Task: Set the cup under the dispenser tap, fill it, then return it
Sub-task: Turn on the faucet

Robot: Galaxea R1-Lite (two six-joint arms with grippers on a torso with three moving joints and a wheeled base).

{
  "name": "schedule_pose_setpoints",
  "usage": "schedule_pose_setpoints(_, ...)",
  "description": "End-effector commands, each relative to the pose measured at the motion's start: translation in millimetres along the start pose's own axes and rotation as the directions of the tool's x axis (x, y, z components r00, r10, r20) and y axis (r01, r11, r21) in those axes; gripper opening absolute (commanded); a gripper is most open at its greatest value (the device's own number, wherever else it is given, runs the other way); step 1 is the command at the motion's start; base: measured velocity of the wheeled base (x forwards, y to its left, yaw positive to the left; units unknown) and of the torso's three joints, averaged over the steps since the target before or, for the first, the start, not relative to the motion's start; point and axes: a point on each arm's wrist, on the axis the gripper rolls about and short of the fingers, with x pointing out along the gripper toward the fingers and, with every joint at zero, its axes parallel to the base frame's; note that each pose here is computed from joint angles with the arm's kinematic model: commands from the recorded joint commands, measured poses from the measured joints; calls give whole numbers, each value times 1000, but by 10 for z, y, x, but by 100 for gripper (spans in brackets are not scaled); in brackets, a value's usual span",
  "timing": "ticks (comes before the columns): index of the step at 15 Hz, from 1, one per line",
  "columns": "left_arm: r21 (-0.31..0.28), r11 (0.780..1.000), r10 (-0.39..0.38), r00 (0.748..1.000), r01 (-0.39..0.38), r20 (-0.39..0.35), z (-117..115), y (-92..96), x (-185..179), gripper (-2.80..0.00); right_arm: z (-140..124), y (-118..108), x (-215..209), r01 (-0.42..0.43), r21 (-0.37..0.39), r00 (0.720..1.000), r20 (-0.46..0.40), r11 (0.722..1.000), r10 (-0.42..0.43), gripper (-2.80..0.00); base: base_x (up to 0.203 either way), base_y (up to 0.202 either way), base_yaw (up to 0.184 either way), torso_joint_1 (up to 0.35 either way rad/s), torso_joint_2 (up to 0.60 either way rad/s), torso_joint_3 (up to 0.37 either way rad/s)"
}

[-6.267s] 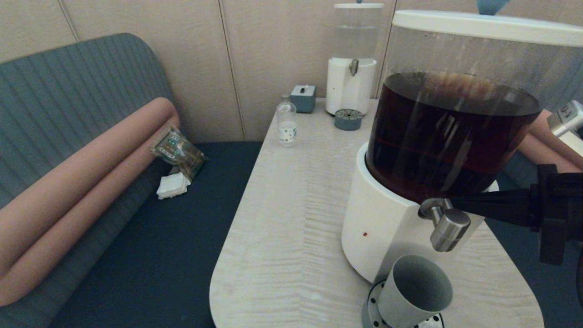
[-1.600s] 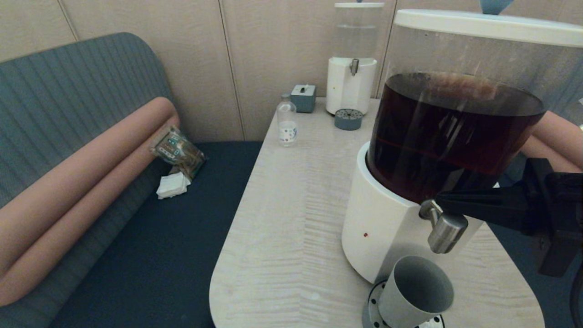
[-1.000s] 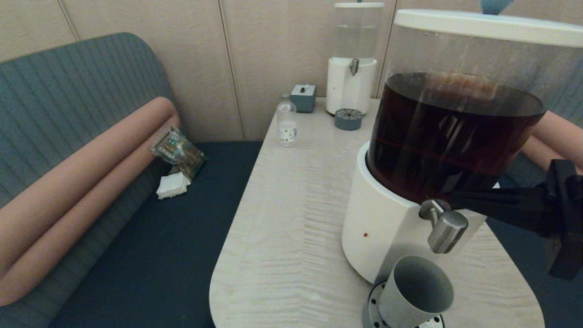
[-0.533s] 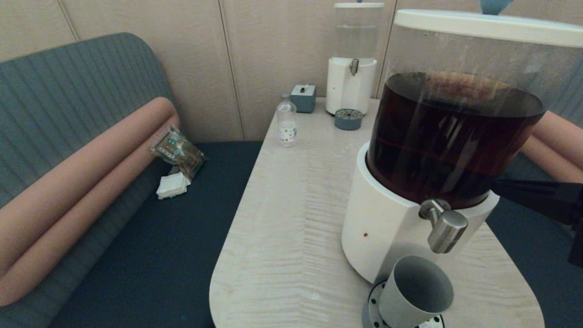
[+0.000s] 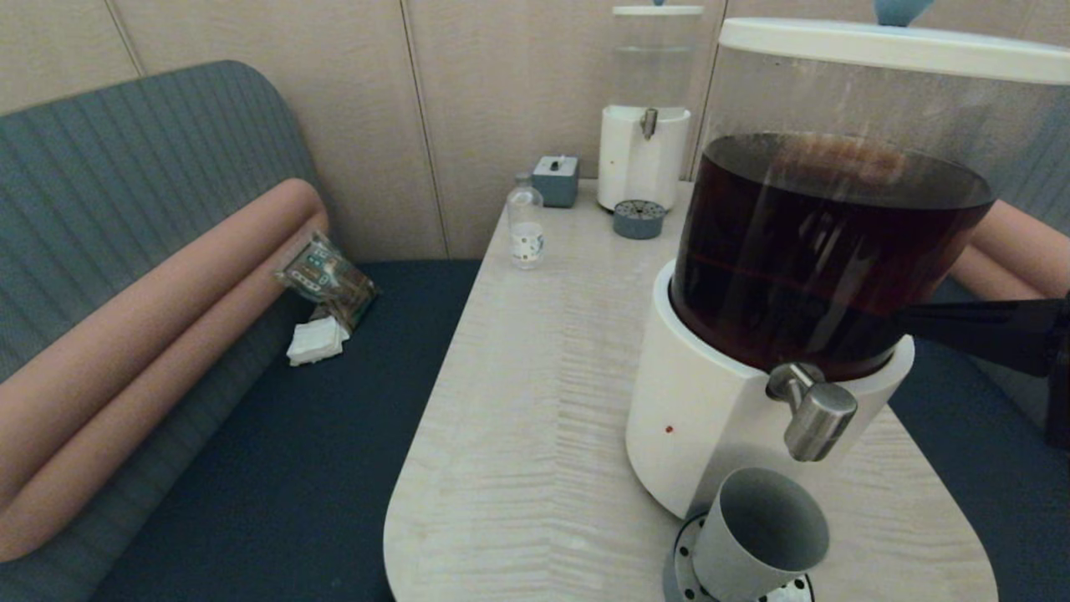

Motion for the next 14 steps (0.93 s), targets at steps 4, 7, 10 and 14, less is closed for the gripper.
schedule_pose_setpoints(4, 0, 1000, 0, 1000, 0, 0, 1, 0, 1, -280, 35, 138, 412, -30, -29, 997, -78, 999, 28, -280, 0, 0, 0, 0, 0, 0)
schedule_pose_setpoints(7, 0, 1000, 1, 1000, -1, -1, 1, 0, 1, -280, 82, 172, 491, -45, -34, 996, -81, 998, 43, -280, 0, 0, 0, 0, 0, 0)
schedule_pose_setpoints(10, 0, 1000, 0, 1000, 0, 0, 1, 0, 1, -280, 93, 184, 465, -44, -37, 996, -74, 998, 41, -280, 0, 0, 0, 0, 0, 0)
schedule_pose_setpoints(14, 0, 1000, 0, 1000, 0, 0, 1, 0, 1, -280, 53, 190, 398, -44, -36, 996, -73, 998, 41, -280, 0, 0, 0, 0, 0, 0)
